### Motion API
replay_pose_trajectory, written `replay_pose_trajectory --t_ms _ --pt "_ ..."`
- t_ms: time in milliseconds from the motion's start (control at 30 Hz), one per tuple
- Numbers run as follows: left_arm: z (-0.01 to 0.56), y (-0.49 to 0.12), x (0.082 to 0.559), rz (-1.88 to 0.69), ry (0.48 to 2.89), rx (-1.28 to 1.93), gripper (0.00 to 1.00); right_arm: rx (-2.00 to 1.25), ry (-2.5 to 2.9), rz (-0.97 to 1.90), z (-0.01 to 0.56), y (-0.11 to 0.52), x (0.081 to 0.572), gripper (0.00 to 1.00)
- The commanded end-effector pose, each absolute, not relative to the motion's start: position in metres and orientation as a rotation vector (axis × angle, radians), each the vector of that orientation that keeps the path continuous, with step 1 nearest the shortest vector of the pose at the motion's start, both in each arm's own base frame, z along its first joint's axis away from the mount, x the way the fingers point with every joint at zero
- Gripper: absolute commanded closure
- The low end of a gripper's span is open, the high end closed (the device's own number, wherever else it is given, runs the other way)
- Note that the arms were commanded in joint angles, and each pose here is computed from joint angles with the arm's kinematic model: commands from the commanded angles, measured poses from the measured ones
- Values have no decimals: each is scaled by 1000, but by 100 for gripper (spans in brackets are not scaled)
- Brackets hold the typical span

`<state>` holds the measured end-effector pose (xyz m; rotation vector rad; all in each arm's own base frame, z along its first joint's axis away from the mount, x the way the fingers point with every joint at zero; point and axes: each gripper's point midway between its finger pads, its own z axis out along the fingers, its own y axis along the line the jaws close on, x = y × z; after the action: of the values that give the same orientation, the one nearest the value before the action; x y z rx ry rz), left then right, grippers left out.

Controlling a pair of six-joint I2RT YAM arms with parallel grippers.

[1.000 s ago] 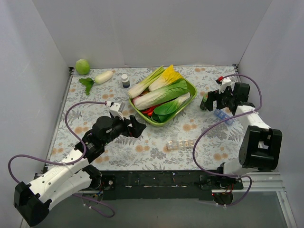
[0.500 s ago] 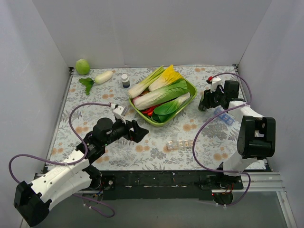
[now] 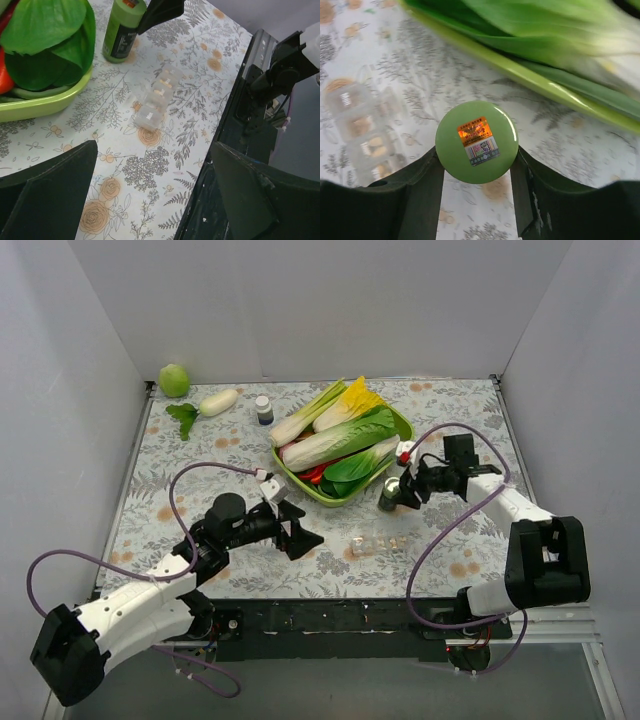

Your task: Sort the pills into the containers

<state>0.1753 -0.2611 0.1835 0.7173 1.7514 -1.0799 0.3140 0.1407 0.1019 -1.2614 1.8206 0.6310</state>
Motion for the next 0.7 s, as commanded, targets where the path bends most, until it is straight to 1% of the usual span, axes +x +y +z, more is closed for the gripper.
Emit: replay_pose_trajectory --t_ms 0,100,167,200,233,267,333,533,600,667 --pt "189 -281 171 -1067 1667 858 2 -1453 1684 765 93 177 271 81" --pt "180 -295 174 -1015 1666 936 2 -1490 1688 784 86 184 262 79" --pt "181 -304 180 -987 1658 962 2 -1498 1690 797 88 186 262 69" --pt "179 -307 181 -966 1643 993 2 -1534 1696 819 87 184 253 59" --pt "170 -312 182 -958 1657 1019 2 -1541 1700 826 88 183 252 44" --pt "170 -315 184 -949 1643 1034 2 -1547 1687 818 96 184 256 31" --pt "171 -324 189 -929 1599 1079 2 -1559 1698 829 101 180 251 10" --pt "178 -351 198 -894 1393 1227 2 -1432 1647 820 132 159 257 6" --pt "167 -361 205 -880 1391 1270 2 -1387 1634 812 136 150 258 5" --pt "176 -373 215 -855 1337 1295 2 -1352 1574 771 147 144 261 5"
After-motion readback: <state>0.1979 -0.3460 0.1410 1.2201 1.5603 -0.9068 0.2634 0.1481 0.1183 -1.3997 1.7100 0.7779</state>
